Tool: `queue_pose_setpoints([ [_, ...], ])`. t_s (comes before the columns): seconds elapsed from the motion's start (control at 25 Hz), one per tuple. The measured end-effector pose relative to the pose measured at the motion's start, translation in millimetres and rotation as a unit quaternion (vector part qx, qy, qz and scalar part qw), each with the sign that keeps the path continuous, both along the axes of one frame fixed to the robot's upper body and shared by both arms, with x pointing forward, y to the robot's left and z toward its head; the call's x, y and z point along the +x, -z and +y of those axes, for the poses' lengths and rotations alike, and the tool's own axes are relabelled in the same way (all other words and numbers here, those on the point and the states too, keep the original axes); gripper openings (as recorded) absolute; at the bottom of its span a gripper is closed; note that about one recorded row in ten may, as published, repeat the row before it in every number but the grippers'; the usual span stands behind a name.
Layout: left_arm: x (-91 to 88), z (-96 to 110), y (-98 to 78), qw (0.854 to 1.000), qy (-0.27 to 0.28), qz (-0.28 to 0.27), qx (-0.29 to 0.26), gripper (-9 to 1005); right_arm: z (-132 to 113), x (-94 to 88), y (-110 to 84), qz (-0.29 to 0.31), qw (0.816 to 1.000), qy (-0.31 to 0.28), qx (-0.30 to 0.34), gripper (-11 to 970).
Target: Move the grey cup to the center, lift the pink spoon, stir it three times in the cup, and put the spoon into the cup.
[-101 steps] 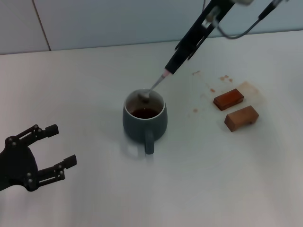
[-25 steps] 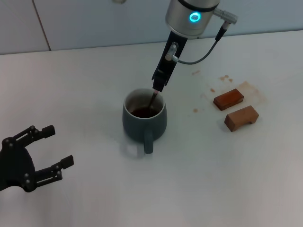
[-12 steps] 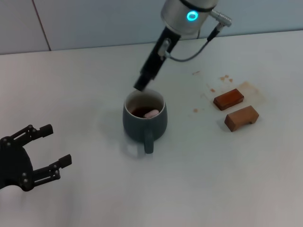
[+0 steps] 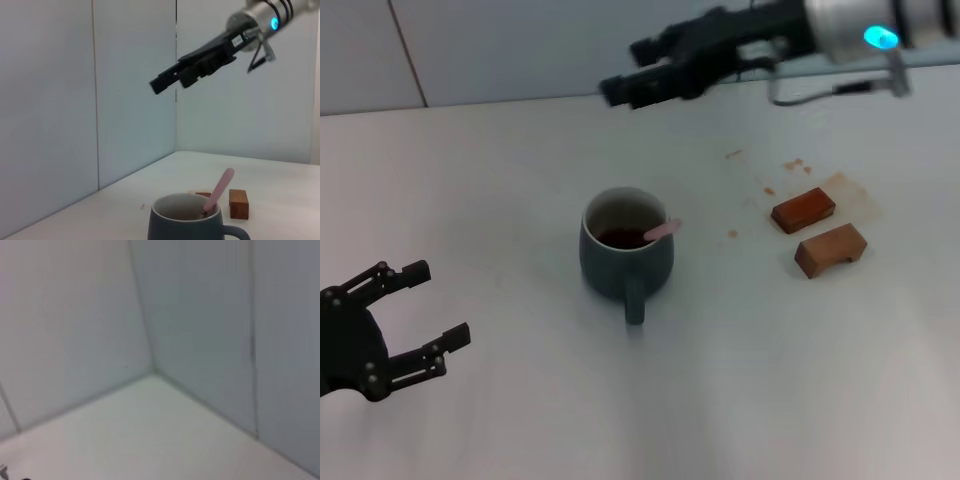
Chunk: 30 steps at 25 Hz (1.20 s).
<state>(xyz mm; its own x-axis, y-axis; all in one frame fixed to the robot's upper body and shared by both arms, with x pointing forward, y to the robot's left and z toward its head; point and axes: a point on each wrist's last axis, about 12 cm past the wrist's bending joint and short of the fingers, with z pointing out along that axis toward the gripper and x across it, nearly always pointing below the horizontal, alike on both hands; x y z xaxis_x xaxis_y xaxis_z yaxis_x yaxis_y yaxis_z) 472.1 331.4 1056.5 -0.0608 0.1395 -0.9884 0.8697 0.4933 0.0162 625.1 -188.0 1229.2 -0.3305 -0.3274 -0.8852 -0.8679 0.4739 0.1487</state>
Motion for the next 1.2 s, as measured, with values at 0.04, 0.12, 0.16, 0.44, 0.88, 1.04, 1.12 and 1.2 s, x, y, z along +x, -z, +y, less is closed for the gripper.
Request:
queue_pose_setpoints([
  [0.04, 0.3, 0.0, -0.3, 1.000, 0.000, -0.001, -0.001, 856, -12.6, -3.9, 8.6, -0.010, 1.000, 0.008, 0.023, 701],
  [0.12, 0.9, 0.0, -0.8, 1.000, -0.001, -0.001, -0.001, 856, -38.1, -17.6, 31.2, -0.044, 0.997, 0.013, 0.069, 723],
  [0.16, 1.5, -0.3, -1.1, 1.000, 0.000, -0.002, -0.002, 856, -50.0, -26.4, 44.7, -0.063, 0.994, 0.017, 0.090, 733],
  [0.44, 5.8, -0.6, -2.8, 1.000, 0.000, 0.012, -0.005, 856, -98.1, -87.5, 129.2, -0.145, 0.979, 0.053, 0.132, 809],
  [0.88, 26.3, 10.8, -18.2, 0.999, 0.008, 0.045, 0.005, 856, -132.1, -116.9, 160.3, -0.105, 0.993, 0.017, 0.055, 820],
  [1.04, 29.2, 11.5, -20.2, 0.999, 0.012, 0.051, 0.008, 856, -136.1, -112.7, 155.6, -0.094, 0.995, 0.003, 0.046, 820],
  [1.12, 40.3, 11.0, -27.0, 0.997, 0.029, 0.075, 0.021, 856, -139.2, -110.7, 152.9, -0.089, 0.995, 0.000, 0.043, 820],
  [1.2, 45.1, 8.2, -29.2, 0.995, 0.039, 0.083, 0.027, 856, -141.3, -109.9, 151.1, -0.087, 0.995, -0.003, 0.042, 820],
])
